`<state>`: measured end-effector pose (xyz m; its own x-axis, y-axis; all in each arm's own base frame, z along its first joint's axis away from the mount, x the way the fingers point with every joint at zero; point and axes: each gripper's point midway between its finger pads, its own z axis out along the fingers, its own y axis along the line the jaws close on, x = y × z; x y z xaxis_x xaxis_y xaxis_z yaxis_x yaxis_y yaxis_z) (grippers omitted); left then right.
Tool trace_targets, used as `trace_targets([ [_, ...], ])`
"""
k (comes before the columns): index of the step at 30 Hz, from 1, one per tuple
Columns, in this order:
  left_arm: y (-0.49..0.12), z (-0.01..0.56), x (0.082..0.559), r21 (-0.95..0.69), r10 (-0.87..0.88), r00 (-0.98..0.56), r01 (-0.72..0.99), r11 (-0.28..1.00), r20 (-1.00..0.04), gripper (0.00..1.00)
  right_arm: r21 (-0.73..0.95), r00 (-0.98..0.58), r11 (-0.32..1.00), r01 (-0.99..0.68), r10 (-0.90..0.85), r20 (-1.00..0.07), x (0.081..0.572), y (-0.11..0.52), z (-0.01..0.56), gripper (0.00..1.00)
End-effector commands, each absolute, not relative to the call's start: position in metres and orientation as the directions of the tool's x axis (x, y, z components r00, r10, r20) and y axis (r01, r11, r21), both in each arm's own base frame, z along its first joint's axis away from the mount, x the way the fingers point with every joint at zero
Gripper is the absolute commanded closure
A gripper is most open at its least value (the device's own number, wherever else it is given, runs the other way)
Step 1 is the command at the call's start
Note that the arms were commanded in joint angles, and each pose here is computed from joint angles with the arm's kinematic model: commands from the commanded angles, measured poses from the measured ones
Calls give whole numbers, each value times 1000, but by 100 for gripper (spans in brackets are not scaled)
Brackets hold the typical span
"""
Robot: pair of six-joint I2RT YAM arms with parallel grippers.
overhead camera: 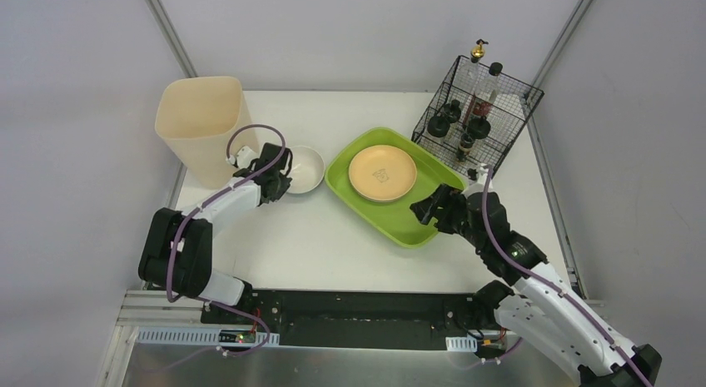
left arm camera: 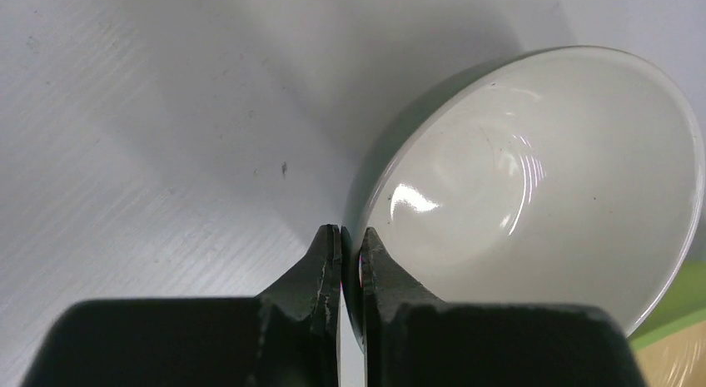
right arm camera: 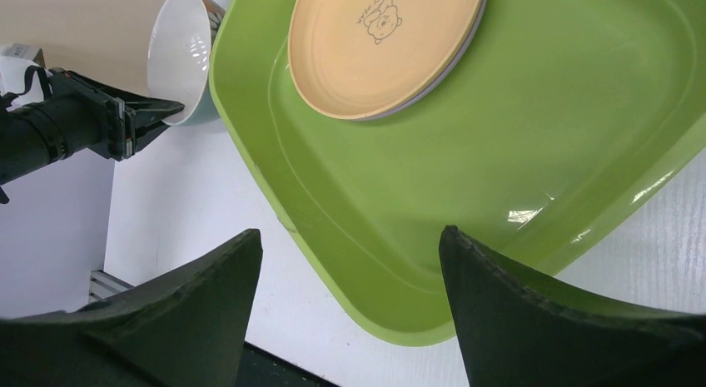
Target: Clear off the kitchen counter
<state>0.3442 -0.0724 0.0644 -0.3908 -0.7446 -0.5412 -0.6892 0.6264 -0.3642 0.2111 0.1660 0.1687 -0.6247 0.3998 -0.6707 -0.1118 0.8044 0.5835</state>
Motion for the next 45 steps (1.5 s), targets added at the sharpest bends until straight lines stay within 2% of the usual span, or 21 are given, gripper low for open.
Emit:
trace_targets([
  [1,-72,90,336,-421,-745,-373,-646,637,-554,100,610,-608,783,-122,426,-670,207,165,186,19],
  [10,-67,136,310,-497,-740,-351,-568,656,-574,100,640,-604,759,-125,454,-656,201,164,197,19],
  [16,-92,170,301,-533,-691,-473,-440,723,-546,100,602,-599,790,-111,431,-675,198,155,198,19],
  [21,-108,201,298,-577,-659,-517,-339,743,-545,100,596,-586,794,-119,428,-688,195,150,203,19],
  [26,-144,227,308,-624,-597,-619,-211,752,-511,100,560,-596,819,-123,390,-702,192,146,202,19],
  [35,-195,250,340,-600,-476,-680,-66,797,-558,100,526,-597,838,-145,349,-722,184,139,202,19],
  [45,-265,227,386,-578,-368,-759,13,816,-537,100,506,-594,851,-139,337,-730,174,128,196,19],
])
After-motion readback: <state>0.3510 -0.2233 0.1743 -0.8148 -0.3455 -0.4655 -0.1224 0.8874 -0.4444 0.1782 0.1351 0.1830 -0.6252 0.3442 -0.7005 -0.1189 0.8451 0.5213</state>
